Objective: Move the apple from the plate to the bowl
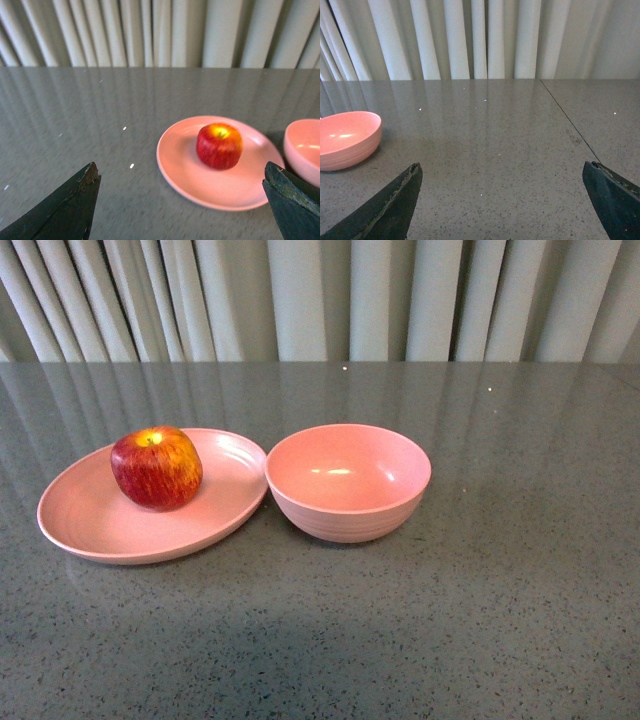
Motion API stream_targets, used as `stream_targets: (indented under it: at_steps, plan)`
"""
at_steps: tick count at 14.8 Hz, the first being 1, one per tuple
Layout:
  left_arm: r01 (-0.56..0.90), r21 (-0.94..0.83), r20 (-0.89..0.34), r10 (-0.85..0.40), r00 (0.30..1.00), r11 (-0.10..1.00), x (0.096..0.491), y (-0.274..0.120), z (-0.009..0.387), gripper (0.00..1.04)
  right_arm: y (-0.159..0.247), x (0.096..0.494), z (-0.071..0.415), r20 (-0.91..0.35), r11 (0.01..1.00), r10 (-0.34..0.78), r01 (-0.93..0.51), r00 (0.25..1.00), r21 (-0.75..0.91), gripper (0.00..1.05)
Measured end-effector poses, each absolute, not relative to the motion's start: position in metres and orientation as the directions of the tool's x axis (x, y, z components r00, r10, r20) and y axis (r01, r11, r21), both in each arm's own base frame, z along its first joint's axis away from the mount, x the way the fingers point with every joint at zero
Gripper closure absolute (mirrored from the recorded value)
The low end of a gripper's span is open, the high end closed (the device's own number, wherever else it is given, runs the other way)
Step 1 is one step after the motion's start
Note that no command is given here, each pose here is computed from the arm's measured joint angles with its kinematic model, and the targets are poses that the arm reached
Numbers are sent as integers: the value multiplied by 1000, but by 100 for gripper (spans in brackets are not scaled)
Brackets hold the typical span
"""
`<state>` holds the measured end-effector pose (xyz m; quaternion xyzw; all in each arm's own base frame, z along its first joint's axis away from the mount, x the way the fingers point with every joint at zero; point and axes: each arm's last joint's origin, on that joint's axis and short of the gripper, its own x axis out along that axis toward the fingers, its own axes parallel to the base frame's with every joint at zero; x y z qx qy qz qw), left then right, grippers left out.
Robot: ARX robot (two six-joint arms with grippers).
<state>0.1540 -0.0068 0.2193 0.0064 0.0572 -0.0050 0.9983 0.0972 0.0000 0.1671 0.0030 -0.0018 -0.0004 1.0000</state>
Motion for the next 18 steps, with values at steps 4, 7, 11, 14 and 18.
stream_targets:
  at_steps: [4,7,11,14,18]
  plan:
    - [196,12,-237,-187,953,981,241,-38,237,7,0,97,167,4,1000,0,0,1000,6,7]
    - [226,13,-345,-208,915,974,299,-57,234,7,0,97,167,4,1000,-1,1,1000,6,7]
    - [172,-23,-515,-160,842,985,345,-61,206,7,0,97,167,4,1000,0,0,1000,6,7]
    - [131,-29,-565,-124,816,991,353,-60,195,7,0,97,167,4,1000,0,0,1000,6,7]
    - [108,-60,-610,-122,783,992,357,-58,179,7,0,97,167,4,1000,0,0,1000,6,7]
